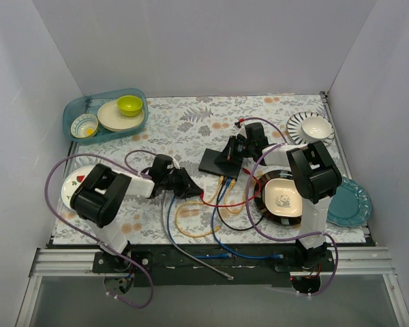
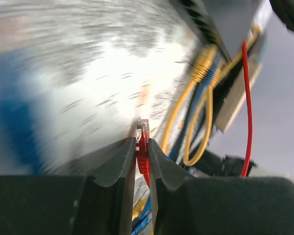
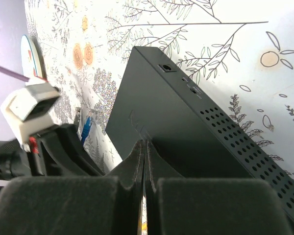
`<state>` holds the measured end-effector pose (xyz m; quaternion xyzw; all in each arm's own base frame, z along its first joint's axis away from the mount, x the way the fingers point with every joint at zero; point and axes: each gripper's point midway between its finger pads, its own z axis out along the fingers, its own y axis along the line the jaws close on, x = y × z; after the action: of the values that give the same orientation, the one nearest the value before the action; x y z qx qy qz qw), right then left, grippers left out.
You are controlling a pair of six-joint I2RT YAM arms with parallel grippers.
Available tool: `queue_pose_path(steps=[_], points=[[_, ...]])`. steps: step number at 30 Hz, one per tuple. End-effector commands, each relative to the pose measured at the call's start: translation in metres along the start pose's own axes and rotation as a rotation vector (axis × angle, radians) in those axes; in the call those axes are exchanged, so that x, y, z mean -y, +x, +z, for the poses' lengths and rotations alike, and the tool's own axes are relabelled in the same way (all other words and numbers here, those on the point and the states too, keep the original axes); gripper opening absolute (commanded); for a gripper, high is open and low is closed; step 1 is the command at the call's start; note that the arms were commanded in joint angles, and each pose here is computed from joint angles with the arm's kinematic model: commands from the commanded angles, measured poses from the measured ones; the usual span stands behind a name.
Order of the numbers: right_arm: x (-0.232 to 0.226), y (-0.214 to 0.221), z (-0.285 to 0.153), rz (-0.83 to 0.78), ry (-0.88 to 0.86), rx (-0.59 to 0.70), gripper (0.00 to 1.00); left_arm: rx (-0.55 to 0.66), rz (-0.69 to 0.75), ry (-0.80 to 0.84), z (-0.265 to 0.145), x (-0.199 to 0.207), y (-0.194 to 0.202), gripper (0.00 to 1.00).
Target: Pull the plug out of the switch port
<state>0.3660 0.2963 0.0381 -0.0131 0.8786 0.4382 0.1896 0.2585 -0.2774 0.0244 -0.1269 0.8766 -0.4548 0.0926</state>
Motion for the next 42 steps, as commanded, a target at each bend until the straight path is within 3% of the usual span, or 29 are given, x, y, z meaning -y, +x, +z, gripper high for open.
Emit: queue_pose_path(steps=[1,5,7,8,9,12,16,18,24,28,34,42], points=[[0.091,0.103,-0.009,0.160,0.319,-0.260,0.01,0.136,-0.149,-0.334,-0.057,-0.075,-0.005,0.00],[0.092,0.105,-0.010,0.153,0.324,-0.263,0.01,0.295,-0.191,-0.454,-0.104,-0.091,-0.023,0.00],[0.093,0.105,-0.010,0.150,0.327,-0.264,0.01,0.353,-0.185,-0.473,-0.115,-0.091,-0.030,0.10],[0.092,0.104,-0.010,0.148,0.325,-0.263,0.01,0.379,-0.175,-0.462,-0.118,-0.086,-0.034,0.23],[0.092,0.105,-0.011,0.150,0.328,-0.266,0.01,0.405,-0.164,-0.441,-0.121,-0.078,-0.041,0.29],[0.091,0.102,-0.012,0.147,0.329,-0.264,0.01,0.449,-0.129,-0.358,-0.121,-0.050,-0.061,0.39],[0.090,0.101,-0.014,0.132,0.338,-0.265,0.01,0.468,-0.085,-0.175,-0.111,-0.004,-0.083,0.44],[0.091,0.102,-0.015,0.131,0.344,-0.267,0.01,0.467,-0.051,-0.062,-0.105,0.029,-0.093,0.45],[0.091,0.102,-0.016,0.130,0.346,-0.267,0.01,0.393,0.082,0.069,-0.065,0.093,-0.092,0.45],[0.092,0.104,-0.015,0.132,0.342,-0.270,0.01,0.235,0.135,0.098,-0.018,0.107,-0.064,0.43],[0.093,0.105,-0.013,0.139,0.338,-0.273,0.01,0.064,0.140,0.039,0.038,0.077,-0.027,0.38],[0.092,0.105,-0.012,0.139,0.334,-0.274,0.01,0.053,0.070,-0.051,0.060,0.041,-0.027,0.37]])
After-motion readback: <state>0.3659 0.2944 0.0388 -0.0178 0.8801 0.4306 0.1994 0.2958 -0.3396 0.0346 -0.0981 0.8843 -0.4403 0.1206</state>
